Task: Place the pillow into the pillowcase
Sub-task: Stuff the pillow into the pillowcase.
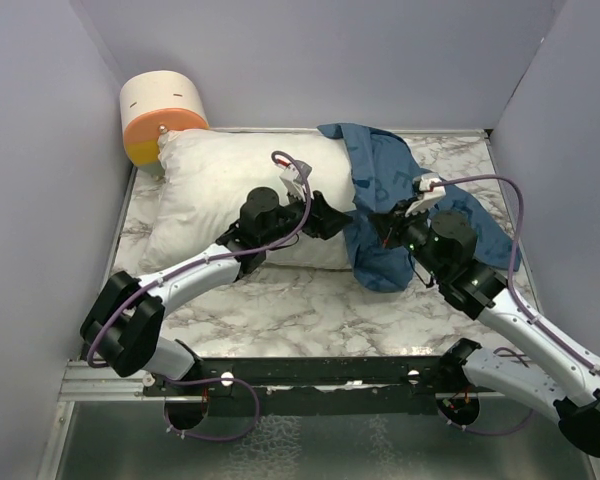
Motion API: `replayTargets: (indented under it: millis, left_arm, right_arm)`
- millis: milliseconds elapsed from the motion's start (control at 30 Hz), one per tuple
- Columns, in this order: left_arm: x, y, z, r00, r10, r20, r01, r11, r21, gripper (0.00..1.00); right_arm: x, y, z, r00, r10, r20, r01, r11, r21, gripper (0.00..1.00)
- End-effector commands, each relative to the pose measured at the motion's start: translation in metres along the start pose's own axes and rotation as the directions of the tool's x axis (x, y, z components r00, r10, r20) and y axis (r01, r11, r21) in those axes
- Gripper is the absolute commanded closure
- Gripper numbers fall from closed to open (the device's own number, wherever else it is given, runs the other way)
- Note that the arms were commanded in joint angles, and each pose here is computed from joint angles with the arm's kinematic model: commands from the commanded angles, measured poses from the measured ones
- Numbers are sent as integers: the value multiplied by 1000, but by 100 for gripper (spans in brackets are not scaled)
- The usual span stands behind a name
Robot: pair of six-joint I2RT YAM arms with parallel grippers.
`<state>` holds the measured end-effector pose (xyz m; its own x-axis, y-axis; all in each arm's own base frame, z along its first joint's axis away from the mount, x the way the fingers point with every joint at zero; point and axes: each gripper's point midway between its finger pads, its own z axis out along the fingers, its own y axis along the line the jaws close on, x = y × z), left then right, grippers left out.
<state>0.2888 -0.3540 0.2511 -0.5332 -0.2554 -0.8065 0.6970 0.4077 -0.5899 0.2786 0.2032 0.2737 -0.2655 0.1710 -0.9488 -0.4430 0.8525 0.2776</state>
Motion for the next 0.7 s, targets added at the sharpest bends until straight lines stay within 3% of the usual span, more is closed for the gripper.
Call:
replayTargets:
  millis: [0, 133, 367, 467, 567, 667]
  left_arm:
    - [9, 26, -2, 998, 41, -56, -48, 989, -142, 39]
    - [19, 36, 2, 992, 41, -117, -61, 983, -173, 40]
    - [22, 16, 28, 990, -1, -140, -2, 1000, -27, 53]
    - [24, 14, 35, 988, -18, -154, 18, 1000, -2, 68]
    - [28, 15, 35, 984, -22, -179, 22, 1000, -4, 92]
    - [23, 16, 22, 987, 9, -162, -16, 999, -44, 100]
  right_arm:
    - [-6, -15, -10, 999, 29, 41, -31, 997, 71, 98]
    - [0, -12, -7, 999, 41, 26, -42, 998, 54, 98]
    - [7, -13, -6, 999, 43, 14, -43, 998, 51, 98]
    - [6, -17, -9, 999, 39, 20, -41, 997, 71, 98]
    - [5, -20, -12, 999, 34, 25, -36, 996, 84, 97]
    - [3, -23, -14, 999, 30, 30, -33, 995, 99, 95]
